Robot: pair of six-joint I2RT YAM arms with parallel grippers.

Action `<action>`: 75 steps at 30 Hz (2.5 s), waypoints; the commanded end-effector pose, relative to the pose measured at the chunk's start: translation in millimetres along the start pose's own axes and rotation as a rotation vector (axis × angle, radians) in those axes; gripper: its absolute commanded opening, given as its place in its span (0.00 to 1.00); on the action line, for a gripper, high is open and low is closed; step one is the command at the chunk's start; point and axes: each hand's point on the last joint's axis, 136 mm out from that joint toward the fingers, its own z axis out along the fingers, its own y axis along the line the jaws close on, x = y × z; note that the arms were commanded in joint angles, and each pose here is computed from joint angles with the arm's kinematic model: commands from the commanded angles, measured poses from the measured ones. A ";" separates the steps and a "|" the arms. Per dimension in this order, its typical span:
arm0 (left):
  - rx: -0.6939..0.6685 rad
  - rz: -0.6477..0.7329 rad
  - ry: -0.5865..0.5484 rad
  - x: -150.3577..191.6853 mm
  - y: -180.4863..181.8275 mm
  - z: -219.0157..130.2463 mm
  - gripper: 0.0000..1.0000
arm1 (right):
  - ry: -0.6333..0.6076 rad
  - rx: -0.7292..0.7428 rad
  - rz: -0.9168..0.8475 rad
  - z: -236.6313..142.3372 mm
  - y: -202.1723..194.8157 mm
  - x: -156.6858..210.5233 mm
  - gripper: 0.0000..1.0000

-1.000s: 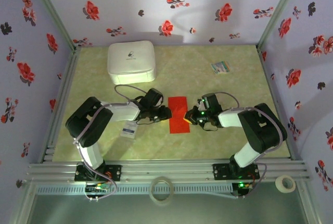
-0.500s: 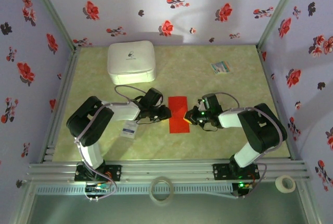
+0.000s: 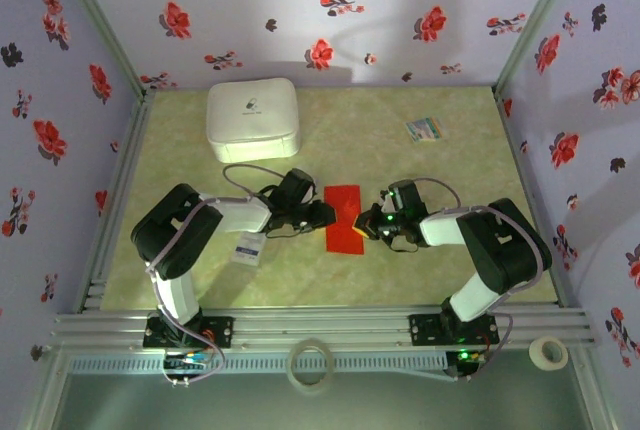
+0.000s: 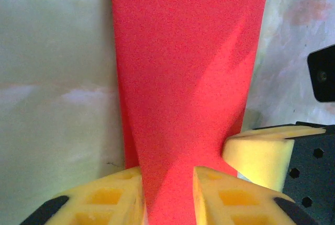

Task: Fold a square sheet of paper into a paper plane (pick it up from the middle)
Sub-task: Third fold the triangle at the center of the table.

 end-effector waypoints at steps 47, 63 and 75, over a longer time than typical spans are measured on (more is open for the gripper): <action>0.077 -0.104 -0.072 -6.2 -8.2 -56.1 0.00 | -0.318 0.064 -1.125 -38.9 89.3 79.5 0.67; 0.069 -0.100 -0.067 -5.9 -7.2 -55.2 0.00 | -0.497 0.519 -1.645 -12.0 85.3 90.4 0.72; 0.078 -0.086 -0.072 -6.7 -10.0 -56.8 0.00 | -0.497 0.476 -1.603 -17.7 79.3 93.6 0.55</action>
